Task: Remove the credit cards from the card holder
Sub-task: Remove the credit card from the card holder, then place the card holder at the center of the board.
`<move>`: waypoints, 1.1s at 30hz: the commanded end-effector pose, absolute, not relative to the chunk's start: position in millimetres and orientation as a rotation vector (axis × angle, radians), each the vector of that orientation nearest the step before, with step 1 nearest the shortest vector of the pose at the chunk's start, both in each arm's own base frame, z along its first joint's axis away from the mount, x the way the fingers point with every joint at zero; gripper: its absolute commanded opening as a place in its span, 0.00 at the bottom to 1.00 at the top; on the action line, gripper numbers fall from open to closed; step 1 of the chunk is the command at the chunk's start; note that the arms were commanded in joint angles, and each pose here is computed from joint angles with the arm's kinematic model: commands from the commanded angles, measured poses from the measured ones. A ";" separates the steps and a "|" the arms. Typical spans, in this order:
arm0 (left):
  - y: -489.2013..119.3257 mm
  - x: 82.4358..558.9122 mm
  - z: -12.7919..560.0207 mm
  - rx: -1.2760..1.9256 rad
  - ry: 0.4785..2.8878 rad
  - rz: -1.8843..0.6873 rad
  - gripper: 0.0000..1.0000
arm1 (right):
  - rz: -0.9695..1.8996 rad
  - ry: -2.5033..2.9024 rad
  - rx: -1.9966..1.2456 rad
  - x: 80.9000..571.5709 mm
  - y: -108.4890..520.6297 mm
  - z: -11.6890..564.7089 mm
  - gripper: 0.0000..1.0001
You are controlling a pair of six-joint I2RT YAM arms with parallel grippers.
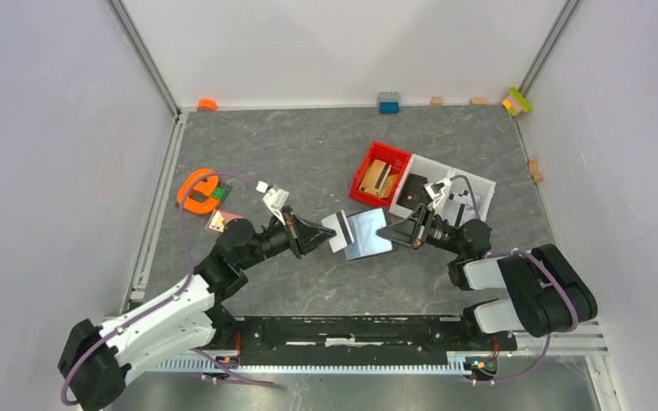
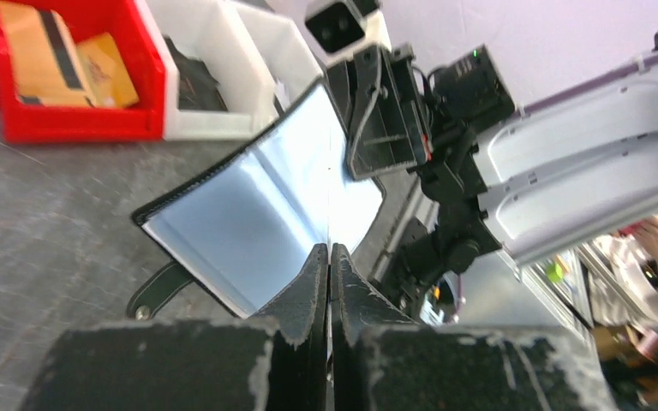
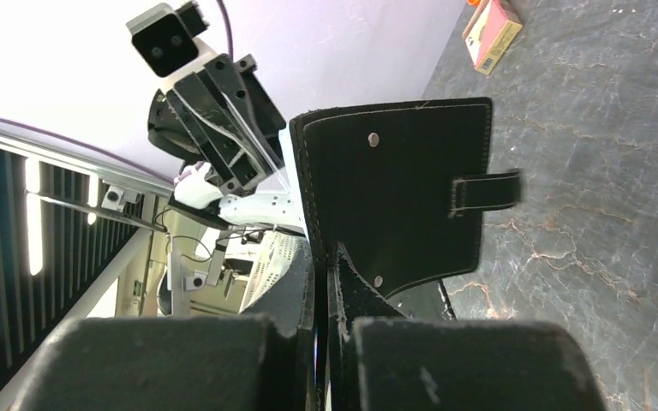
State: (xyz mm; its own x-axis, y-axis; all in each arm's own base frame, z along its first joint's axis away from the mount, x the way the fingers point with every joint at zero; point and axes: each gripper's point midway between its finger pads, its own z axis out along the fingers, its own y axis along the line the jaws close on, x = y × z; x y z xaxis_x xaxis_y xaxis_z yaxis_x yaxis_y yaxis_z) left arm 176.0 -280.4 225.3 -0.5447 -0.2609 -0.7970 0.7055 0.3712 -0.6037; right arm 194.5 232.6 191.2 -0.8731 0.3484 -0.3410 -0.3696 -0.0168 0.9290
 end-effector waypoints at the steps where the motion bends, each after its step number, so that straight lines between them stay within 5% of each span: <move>1: -255.4 196.3 237.8 0.292 1.655 -1.162 0.02 | 1.865 1.366 -0.333 172.7 221.3 247.8 0.00; 11: -224.8 202.5 247.7 0.168 1.574 -1.063 0.02 | 1.717 1.713 -0.221 210.4 240.6 169.9 0.00; 16: -228.0 204.8 243.6 0.173 1.601 -1.058 0.02 | 1.285 2.098 -0.252 242.8 241.1 89.8 0.00; 25: -232.1 206.9 238.7 0.184 1.630 -1.054 0.02 | 0.621 2.286 -0.328 279.8 206.8 53.8 0.02; 27: -231.3 207.5 237.9 0.178 1.633 -1.049 0.02 | 0.494 2.319 -0.353 282.6 202.0 48.0 0.08; 33: -229.5 210.0 235.5 0.162 1.645 -1.033 0.02 | 0.536 2.292 -0.469 272.8 228.3 59.8 0.46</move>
